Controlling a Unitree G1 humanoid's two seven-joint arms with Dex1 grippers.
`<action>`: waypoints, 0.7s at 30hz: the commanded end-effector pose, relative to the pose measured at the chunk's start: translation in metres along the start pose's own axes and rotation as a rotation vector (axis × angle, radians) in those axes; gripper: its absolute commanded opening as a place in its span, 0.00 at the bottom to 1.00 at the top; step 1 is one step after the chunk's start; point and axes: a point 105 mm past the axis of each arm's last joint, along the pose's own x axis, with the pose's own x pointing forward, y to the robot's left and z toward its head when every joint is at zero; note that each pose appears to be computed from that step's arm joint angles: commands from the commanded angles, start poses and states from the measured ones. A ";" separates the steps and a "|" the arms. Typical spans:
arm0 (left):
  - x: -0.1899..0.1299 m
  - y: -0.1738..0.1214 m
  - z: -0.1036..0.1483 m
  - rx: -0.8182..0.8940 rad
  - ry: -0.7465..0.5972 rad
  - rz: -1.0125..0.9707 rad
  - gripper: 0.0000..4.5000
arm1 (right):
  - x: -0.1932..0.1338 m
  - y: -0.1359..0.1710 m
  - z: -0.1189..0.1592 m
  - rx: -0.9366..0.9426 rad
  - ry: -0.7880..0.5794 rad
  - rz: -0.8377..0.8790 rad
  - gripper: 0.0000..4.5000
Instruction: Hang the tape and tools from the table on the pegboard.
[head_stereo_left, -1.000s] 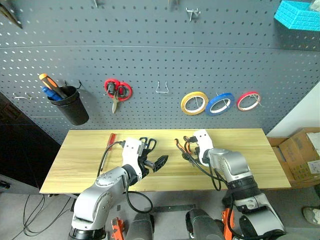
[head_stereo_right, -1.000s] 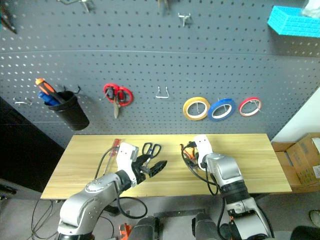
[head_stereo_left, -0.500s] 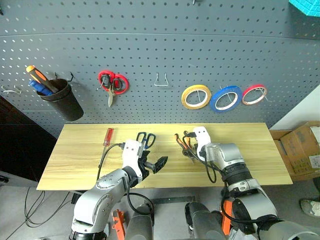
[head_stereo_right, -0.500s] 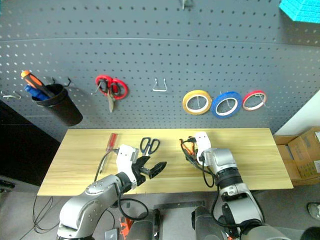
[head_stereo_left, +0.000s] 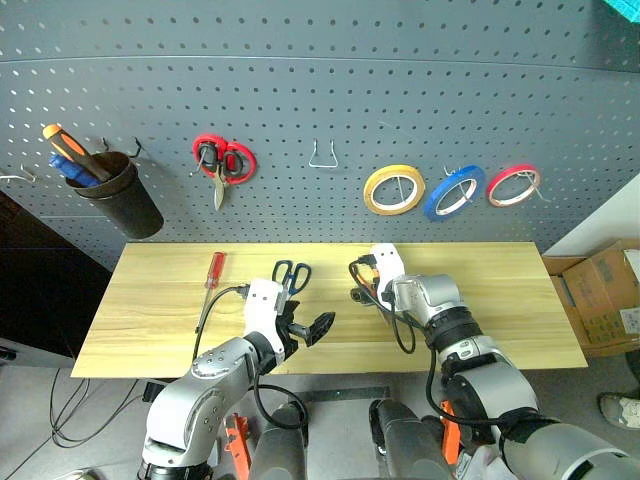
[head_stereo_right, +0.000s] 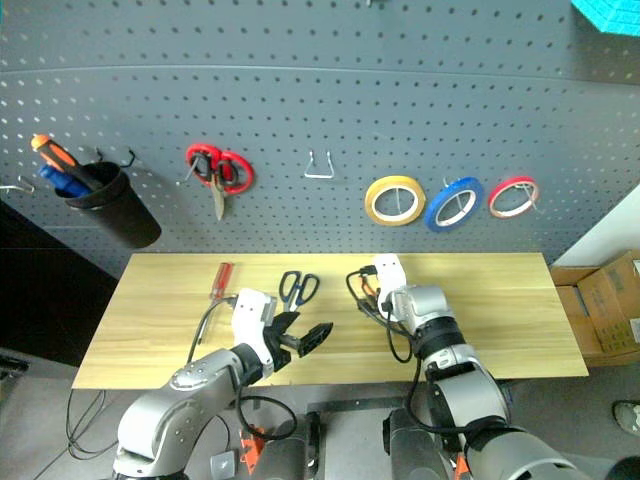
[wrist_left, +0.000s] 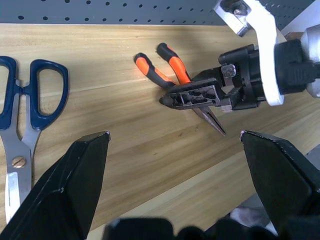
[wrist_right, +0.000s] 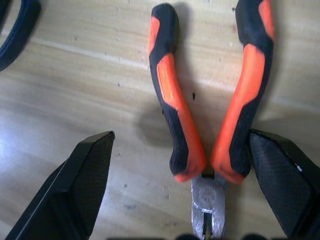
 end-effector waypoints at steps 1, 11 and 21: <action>-0.006 -0.007 0.011 0.006 -0.043 -0.023 1.00 | 0.002 -0.002 -0.002 -0.018 0.004 -0.016 0.99; -0.008 -0.023 0.010 -0.050 -0.024 -0.111 1.00 | 0.004 -0.010 -0.012 -0.002 0.026 -0.043 0.91; -0.005 -0.021 0.012 -0.046 -0.022 -0.108 1.00 | 0.003 -0.015 -0.011 0.006 0.017 -0.057 0.38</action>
